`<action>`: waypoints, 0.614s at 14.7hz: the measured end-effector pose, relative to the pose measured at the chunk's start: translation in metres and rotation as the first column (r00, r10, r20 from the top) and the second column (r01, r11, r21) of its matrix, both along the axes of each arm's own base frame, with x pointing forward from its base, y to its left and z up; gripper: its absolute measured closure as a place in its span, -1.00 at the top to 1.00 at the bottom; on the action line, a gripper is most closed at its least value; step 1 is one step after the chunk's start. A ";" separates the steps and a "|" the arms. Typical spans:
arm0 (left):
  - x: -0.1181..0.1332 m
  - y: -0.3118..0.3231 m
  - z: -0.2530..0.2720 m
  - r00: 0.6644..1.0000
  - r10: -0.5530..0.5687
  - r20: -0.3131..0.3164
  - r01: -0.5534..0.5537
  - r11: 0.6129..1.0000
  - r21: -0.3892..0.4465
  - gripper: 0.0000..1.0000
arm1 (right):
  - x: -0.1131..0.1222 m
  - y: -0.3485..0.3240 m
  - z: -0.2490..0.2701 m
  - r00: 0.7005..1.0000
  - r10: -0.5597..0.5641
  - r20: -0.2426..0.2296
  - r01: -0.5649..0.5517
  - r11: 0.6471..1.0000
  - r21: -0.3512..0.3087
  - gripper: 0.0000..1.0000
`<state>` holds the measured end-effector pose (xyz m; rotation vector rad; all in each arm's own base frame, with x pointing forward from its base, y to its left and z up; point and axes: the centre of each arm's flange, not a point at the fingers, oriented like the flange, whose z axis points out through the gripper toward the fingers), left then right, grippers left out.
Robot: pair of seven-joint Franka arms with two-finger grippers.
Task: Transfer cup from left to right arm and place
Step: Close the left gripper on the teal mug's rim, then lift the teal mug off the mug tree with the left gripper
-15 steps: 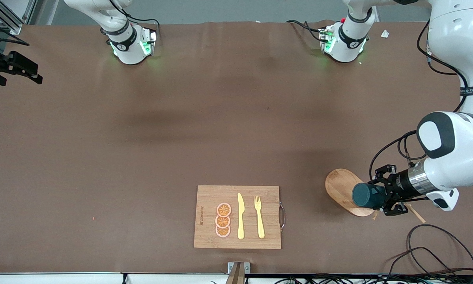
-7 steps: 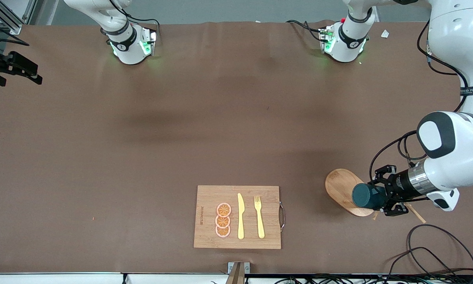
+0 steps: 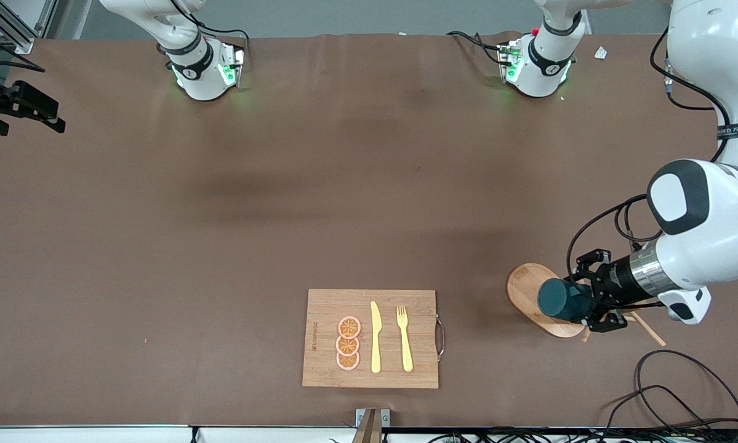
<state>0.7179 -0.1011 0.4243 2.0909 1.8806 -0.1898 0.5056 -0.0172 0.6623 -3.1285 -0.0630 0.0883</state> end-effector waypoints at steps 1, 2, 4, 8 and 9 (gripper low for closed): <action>-0.003 -0.012 0.005 1.000 -0.021 0.002 0.021 1.000 -0.006 0.68 | 0.000 0.000 0.000 1.000 0.000 0.000 0.000 1.000 0.000 1.00; -0.008 -0.027 0.010 0.999 -0.050 0.001 0.050 0.999 0.000 0.68 | 0.000 0.000 0.000 1.000 0.000 0.000 0.000 1.000 0.000 1.00; -0.018 -0.062 0.019 0.993 -0.120 0.005 0.120 0.992 0.033 0.68 | 0.000 0.000 0.000 1.000 0.000 0.000 0.000 1.000 0.000 1.00; -0.062 -0.188 0.021 0.937 -0.348 0.021 0.340 0.924 0.177 0.68 | 0.000 0.000 0.001 1.000 0.000 0.003 0.000 1.000 0.000 1.00; -0.078 -0.222 0.018 0.913 -0.407 0.021 0.393 0.893 0.221 0.68 | 0.000 0.000 0.002 1.000 0.001 0.005 -0.001 1.000 0.000 1.00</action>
